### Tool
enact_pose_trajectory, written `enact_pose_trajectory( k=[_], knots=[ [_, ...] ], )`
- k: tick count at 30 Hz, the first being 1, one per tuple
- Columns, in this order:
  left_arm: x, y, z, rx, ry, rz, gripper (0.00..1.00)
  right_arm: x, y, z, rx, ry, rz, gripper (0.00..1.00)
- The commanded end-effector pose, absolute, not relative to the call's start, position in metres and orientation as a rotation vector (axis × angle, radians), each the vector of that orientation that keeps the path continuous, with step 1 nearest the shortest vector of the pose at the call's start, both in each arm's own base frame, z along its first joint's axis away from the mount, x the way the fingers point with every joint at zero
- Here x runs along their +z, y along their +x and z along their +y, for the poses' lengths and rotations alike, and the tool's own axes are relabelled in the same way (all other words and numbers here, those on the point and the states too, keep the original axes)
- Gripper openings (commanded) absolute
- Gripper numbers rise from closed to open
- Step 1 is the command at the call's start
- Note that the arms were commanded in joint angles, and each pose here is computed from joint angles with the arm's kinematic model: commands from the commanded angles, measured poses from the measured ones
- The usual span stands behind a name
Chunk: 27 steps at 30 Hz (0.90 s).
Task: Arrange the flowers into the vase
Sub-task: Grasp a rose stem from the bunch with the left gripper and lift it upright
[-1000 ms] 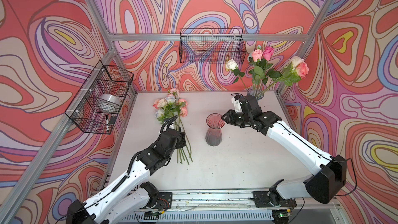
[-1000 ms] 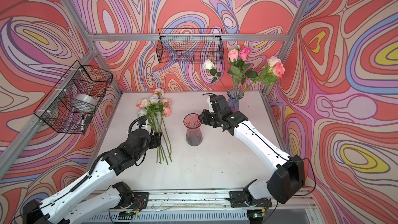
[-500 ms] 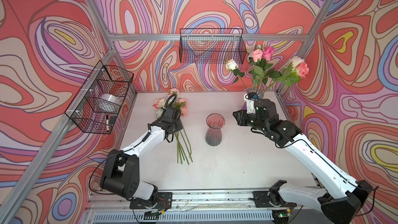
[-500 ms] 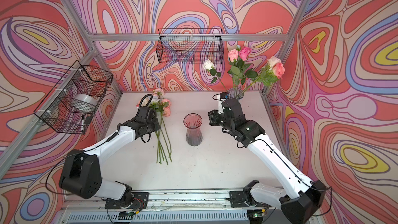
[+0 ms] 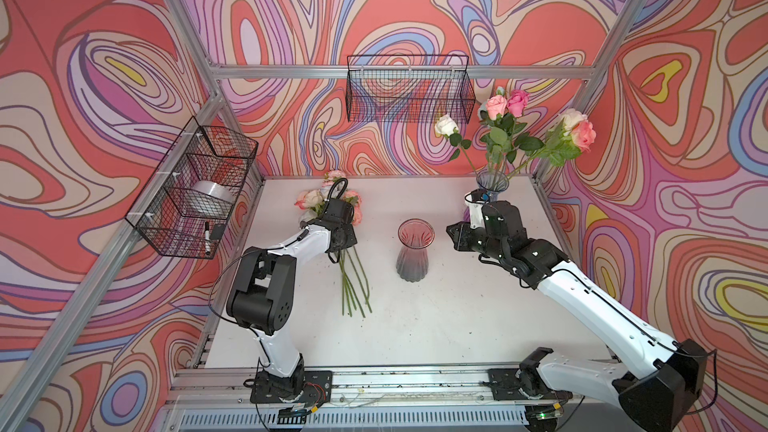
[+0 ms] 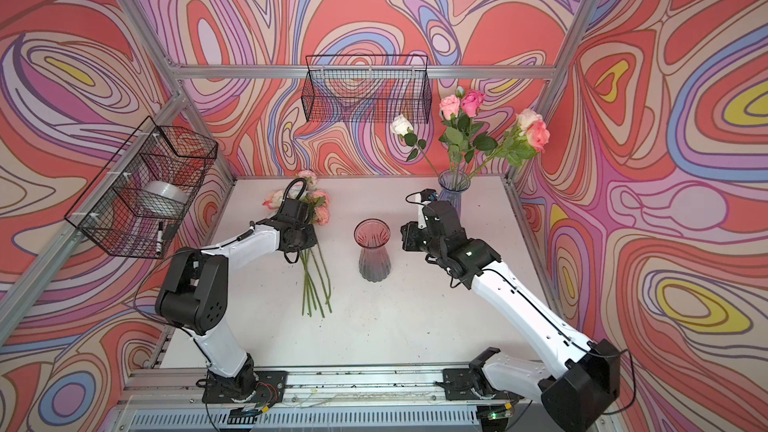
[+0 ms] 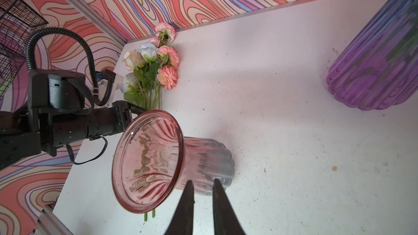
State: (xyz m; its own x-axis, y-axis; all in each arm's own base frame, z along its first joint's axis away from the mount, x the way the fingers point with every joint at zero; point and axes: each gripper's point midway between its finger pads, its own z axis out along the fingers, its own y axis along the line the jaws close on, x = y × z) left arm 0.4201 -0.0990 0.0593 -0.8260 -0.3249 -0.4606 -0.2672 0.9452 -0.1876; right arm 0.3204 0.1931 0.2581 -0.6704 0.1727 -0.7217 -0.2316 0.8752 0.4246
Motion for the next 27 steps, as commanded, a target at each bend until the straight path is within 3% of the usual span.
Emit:
enact_pose_trajectory(
  k=[1, 9, 16, 27],
  knots=[
    [0.054, 0.431, -0.091, -0.11, -0.428, 2.595, 0.23, 0.256, 0.321, 0.196, 0.633, -0.056, 2.21, 0.16],
    [0.044, 0.438, -0.081, -0.115, -0.445, 2.601, 0.17, 0.255, 0.321, 0.193, 0.627, -0.045, 2.209, 0.16],
    [0.053, 0.437, -0.084, -0.159, -0.445, 2.577, 0.0, 0.258, 0.319, 0.193, 0.636, -0.042, 2.203, 0.16],
    [0.139, 0.412, -0.096, -0.388, -0.46, 2.418, 0.0, 0.269, 0.317, 0.194, 0.666, -0.039, 2.175, 0.15]
  ],
)
